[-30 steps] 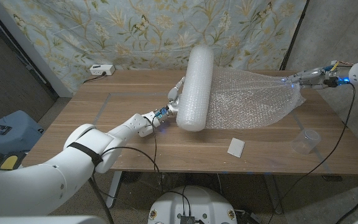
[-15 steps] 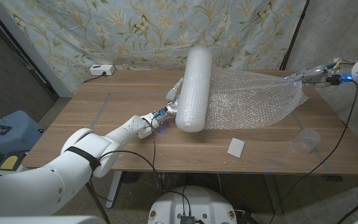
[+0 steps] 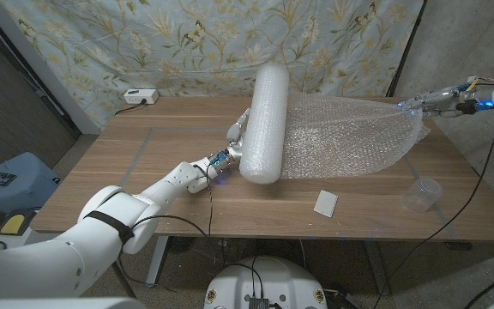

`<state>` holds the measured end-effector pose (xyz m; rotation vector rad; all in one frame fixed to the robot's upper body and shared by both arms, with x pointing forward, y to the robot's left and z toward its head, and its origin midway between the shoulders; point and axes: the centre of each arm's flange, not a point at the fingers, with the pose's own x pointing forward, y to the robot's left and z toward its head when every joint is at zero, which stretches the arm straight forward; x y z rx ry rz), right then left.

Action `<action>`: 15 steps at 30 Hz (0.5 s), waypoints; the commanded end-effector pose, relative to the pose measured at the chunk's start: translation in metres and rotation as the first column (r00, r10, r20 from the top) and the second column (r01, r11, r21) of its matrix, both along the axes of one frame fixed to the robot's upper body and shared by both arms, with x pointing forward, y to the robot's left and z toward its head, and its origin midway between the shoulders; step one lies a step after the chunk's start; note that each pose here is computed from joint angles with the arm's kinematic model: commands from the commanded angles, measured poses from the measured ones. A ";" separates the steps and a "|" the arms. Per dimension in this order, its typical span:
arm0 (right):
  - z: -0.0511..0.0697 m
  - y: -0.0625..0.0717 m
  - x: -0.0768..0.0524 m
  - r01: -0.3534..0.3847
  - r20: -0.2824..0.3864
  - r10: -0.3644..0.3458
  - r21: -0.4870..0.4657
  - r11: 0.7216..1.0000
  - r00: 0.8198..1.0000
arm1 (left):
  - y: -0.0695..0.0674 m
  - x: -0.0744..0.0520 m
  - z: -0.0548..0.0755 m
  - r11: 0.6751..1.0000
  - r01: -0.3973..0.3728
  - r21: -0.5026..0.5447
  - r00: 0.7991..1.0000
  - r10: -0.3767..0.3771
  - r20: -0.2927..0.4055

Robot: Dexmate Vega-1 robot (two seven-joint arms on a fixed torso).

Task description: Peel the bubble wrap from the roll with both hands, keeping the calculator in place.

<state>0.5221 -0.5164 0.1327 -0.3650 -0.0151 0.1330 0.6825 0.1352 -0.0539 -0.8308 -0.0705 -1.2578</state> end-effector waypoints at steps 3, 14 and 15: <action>0.001 0.003 -0.002 -0.001 0.004 0.001 -0.001 1.000 1.000 | 0.017 -0.012 -0.008 0.999 -0.039 -0.021 0.999 0.039 -0.009; 0.002 0.010 -0.001 -0.011 -0.003 0.011 -0.010 1.000 1.000 | 0.041 -0.032 -0.023 0.989 -0.142 -0.033 0.987 0.139 -0.076; 0.002 0.012 -0.001 -0.013 -0.005 0.013 -0.011 1.000 1.000 | 0.042 -0.034 -0.025 0.983 -0.182 -0.033 0.979 0.178 -0.095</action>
